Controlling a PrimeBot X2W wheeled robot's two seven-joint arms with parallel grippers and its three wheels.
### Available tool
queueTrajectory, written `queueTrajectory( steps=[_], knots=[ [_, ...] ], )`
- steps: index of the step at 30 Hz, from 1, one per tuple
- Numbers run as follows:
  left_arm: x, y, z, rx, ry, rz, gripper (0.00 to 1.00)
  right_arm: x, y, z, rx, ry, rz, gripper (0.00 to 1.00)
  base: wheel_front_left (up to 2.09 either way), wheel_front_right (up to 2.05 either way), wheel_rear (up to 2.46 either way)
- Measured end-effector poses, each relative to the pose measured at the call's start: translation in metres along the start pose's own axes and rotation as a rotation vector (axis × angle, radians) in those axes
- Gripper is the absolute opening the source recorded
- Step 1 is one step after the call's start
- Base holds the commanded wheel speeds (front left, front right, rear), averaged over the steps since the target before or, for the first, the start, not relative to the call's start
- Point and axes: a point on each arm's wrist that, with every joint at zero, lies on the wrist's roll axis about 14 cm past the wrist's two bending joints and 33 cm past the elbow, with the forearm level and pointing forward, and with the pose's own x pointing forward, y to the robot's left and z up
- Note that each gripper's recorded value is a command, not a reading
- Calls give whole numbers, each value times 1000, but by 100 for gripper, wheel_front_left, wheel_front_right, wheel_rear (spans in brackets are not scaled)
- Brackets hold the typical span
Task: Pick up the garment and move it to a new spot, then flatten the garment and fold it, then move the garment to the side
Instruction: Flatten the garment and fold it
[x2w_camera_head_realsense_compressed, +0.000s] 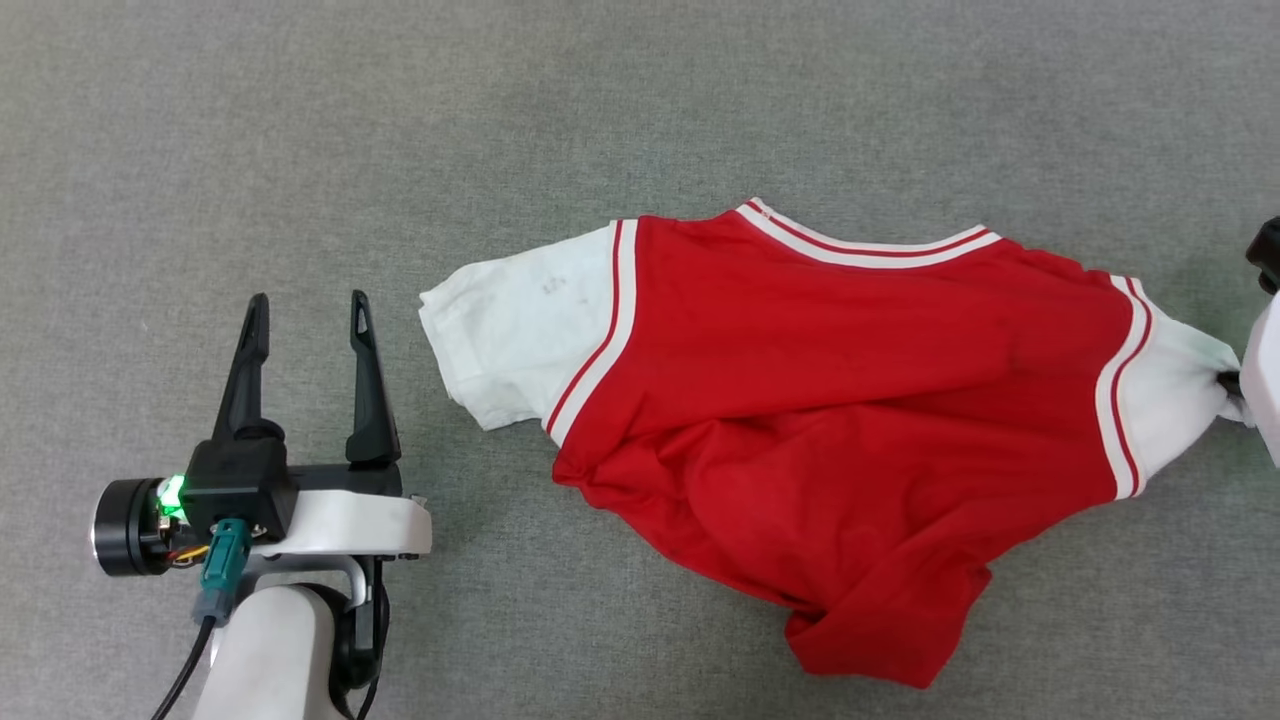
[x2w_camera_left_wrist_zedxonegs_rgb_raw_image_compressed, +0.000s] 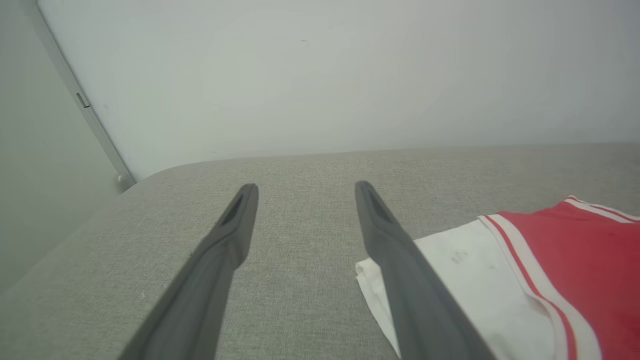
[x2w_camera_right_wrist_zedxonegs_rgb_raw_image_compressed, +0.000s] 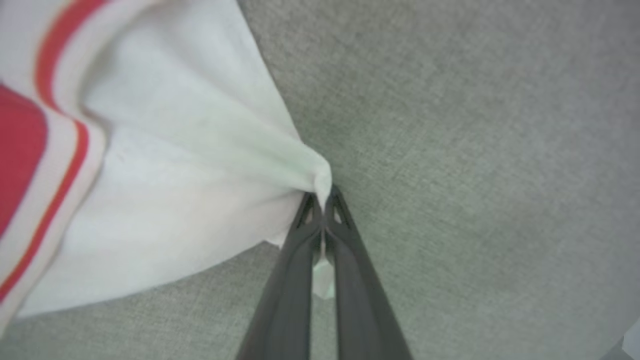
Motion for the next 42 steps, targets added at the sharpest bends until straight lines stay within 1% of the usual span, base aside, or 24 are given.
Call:
queueTrajectory(
  steps=[1, 2, 3, 5, 8, 11, 14, 16, 19, 23, 26, 29, 32, 34, 37, 40, 42],
  knots=[
    [0, 0, 0, 3, 1, -2, 100, 0, 1, 3, 10, -18, -1, 0, 0, 0, 0],
    [0, 1, 0, 5, 1, 0, 100, -2, -1, 6, 12, -39, -9, 12, 0, 0, 0],
    [0, 2, 1, 6, 1, -1, 100, -5, -2, 10, 3, -68, -22, 100, 0, 0, 0],
    [-1, 3, 2, 12, -2, -7, 100, -13, -6, 22, 4, -140, -40, 100, 0, 0, 0],
    [-1, 7, 7, 30, -10, -21, 100, -37, -19, 43, -17, -276, -93, 100, 0, 0, 0],
    [7, 7, 16, 42, -39, -48, 100, -66, -32, 64, -31, -443, -143, 100, 0, 0, 0],
    [18, 4, 19, 65, -37, -100, 100, -97, -44, 83, -51, -608, -197, 100, 0, 0, 0],
    [31, 5, 31, 90, -63, -127, 100, -120, -52, 99, -38, -737, -226, 100, 0, 0, 0],
    [52, 2, 45, 130, -68, -176, 100, -147, -55, 117, -55, -902, -266, 100, 0, 0, 0],
    [78, -6, 67, 151, -87, -235, 100, -175, -56, 131, -78, -1096, -335, 100, 0, 0, 0],
    [91, -10, 72, 182, -58, -265, 100, -187, -48, 135, -56, -1215, -366, 100, 0, 0, 0],
    [99, -19, 61, 203, 47, -315, 100, -192, -33, 132, -35, -1291, -388, 100, 0, 0, 0],
    [105, -27, 44, 212, 191, -357, 100, -194, -15, 124, -27, -1323, -403, 100, 0, 0, 0],
    [104, -33, 31, 235, 303, -401, 100, -194, -6, 119, -19, -1323, -412, 100, 0, 0, 0],
    [92, -51, 10, 228, 495, -501, 100, -191, 5, 112, -9, -1306, -413, 100, 0, 0, 0],
    [84, -49, -3, 273, 653, -553, 100, -187, 12, 108, 2, -1290, -408, 100, 0, 0, 0],
    [79, -48, -12, 281, 749, -581, 100, -185, 13, 106, 7, -1283, -408, 100, 0, 0, 0]
  ],
)
